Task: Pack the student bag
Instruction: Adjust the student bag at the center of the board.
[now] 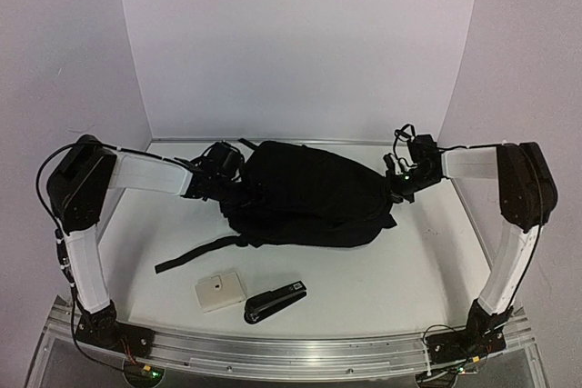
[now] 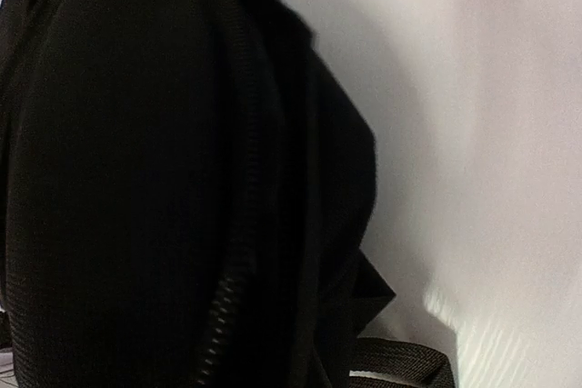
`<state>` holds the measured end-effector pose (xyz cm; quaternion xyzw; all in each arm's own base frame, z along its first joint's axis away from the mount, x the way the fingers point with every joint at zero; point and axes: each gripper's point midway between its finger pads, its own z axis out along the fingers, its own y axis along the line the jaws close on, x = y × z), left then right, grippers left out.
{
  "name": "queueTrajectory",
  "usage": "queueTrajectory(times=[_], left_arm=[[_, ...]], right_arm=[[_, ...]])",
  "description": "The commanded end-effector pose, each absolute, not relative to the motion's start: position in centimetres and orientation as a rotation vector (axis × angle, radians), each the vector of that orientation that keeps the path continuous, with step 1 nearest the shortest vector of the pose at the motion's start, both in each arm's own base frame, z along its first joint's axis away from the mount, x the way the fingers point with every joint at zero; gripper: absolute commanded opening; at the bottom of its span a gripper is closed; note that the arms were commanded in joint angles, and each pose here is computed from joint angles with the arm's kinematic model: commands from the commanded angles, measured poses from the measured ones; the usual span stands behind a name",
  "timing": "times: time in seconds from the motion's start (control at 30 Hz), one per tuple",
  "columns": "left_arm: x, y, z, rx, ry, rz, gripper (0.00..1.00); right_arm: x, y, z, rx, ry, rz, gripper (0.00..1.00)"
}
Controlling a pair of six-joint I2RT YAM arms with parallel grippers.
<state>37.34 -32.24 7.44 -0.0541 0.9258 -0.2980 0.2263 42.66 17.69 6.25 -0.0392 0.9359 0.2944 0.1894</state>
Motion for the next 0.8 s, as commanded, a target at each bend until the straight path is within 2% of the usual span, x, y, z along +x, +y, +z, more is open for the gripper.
queueTrajectory(times=[0.0,0.1,0.2,0.3,0.37,0.57,0.77], left_arm=[[42.2,-38.8,12.5,0.081,2.354,-1.037,0.9],[43.5,-41.2,12.7,0.169,2.351,-1.078,0.9],[44.9,-43.3,13.1,0.257,2.327,-1.12,0.9],[45.9,-44.8,13.8,0.332,2.309,-1.135,0.89],[46.4,-45.1,14.9,0.356,2.297,-1.125,0.89],[46.0,-43.0,18.1,0.37,2.256,-1.046,0.92],[43.1,-39.7,19.3,0.353,2.267,-0.98,0.95]], right_arm=[[37.8,19.5,8.8,-0.248,2.593,0.968,0.07],[34.6,21.4,8.3,-0.333,2.614,1.062,0.14],[31.2,25.0,8.9,-0.549,2.582,1.121,0.24],[28.6,28.6,10.6,-0.761,2.503,1.128,0.41],[28.7,29.3,12.1,-0.787,2.458,1.13,0.53],[30.2,26.6,14.2,-0.78,2.431,0.957,0.73],[32.1,20.9,16.0,-0.687,2.449,0.906,0.81]])
